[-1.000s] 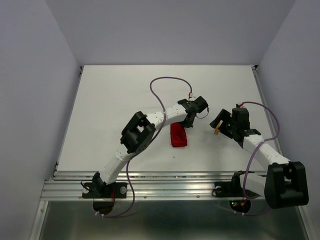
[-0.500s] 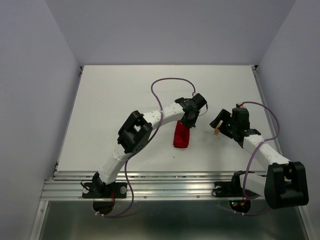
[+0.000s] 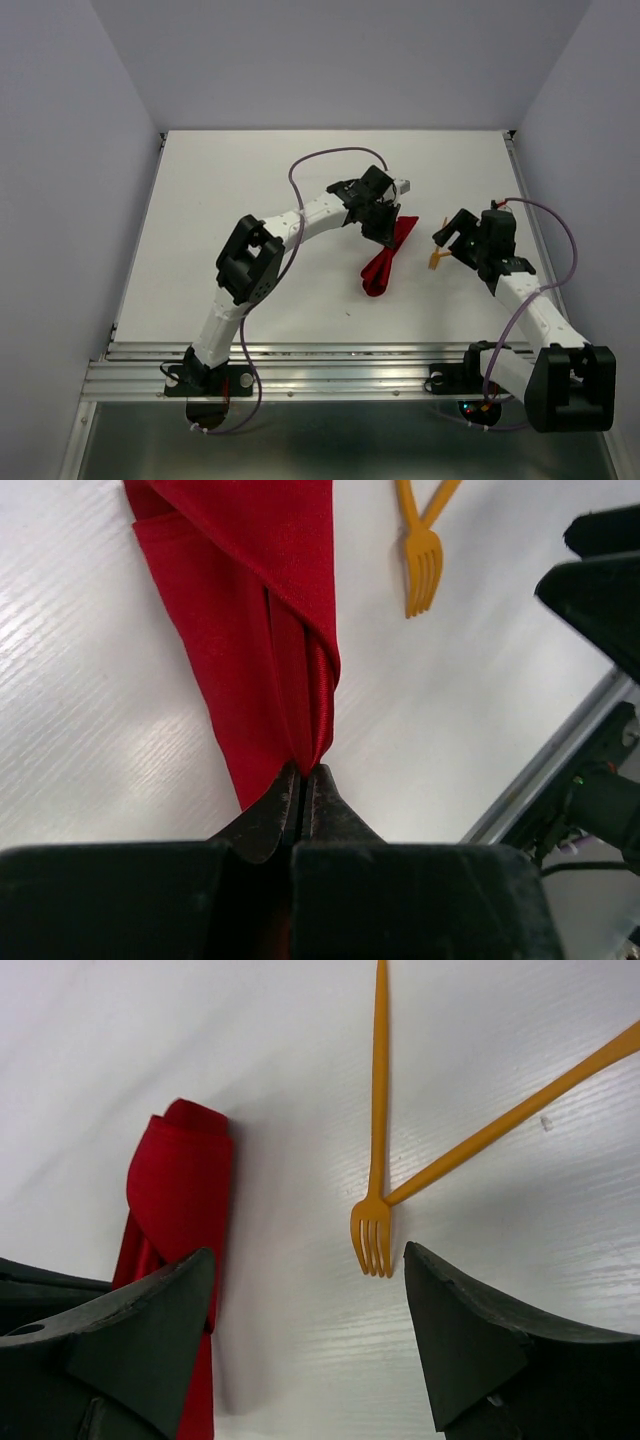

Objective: Fold the napkin into a case and place the utensils inside
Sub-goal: Turn over the smaller rectangle-folded napkin at the center of the board.

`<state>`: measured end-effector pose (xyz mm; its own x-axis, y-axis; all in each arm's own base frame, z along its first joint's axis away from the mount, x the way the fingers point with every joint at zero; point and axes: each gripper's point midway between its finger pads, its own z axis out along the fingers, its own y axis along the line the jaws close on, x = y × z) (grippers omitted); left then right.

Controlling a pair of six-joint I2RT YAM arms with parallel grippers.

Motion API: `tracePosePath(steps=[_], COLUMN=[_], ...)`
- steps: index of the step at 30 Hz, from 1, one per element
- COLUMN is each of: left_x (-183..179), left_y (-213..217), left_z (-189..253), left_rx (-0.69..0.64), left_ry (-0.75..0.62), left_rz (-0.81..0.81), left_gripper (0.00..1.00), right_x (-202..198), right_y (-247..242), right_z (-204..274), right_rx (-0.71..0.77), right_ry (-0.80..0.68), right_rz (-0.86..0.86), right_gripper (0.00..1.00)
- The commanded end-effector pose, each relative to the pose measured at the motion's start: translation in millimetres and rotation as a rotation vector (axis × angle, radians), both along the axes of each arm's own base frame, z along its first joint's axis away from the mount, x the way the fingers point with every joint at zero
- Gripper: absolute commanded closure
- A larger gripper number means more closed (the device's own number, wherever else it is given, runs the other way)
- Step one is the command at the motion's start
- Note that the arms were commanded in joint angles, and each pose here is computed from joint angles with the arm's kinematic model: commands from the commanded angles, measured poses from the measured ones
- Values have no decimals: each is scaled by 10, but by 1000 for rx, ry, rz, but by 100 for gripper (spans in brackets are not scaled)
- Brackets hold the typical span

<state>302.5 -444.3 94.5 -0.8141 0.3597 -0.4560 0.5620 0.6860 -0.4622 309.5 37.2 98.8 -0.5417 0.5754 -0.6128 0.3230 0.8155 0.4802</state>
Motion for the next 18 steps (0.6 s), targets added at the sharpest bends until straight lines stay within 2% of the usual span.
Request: tracePosePath(steps=[1, 8, 18], left_x=[-97, -137, 39], left_y=[-150, -214, -94], left_z=[395, 414, 112], left_rx=[-170, -332, -384], left_ry=[11, 130, 207], left_rz=[-110, -197, -188], left_gripper=[100, 100, 100], right_x=[115, 125, 116], right_y=[-117, -138, -142], right_z=[363, 391, 318], right_rx=[-20, -18, -21], right_ry=[-90, -91, -70], right_rz=[-26, -32, -31], right_gripper=[19, 19, 18])
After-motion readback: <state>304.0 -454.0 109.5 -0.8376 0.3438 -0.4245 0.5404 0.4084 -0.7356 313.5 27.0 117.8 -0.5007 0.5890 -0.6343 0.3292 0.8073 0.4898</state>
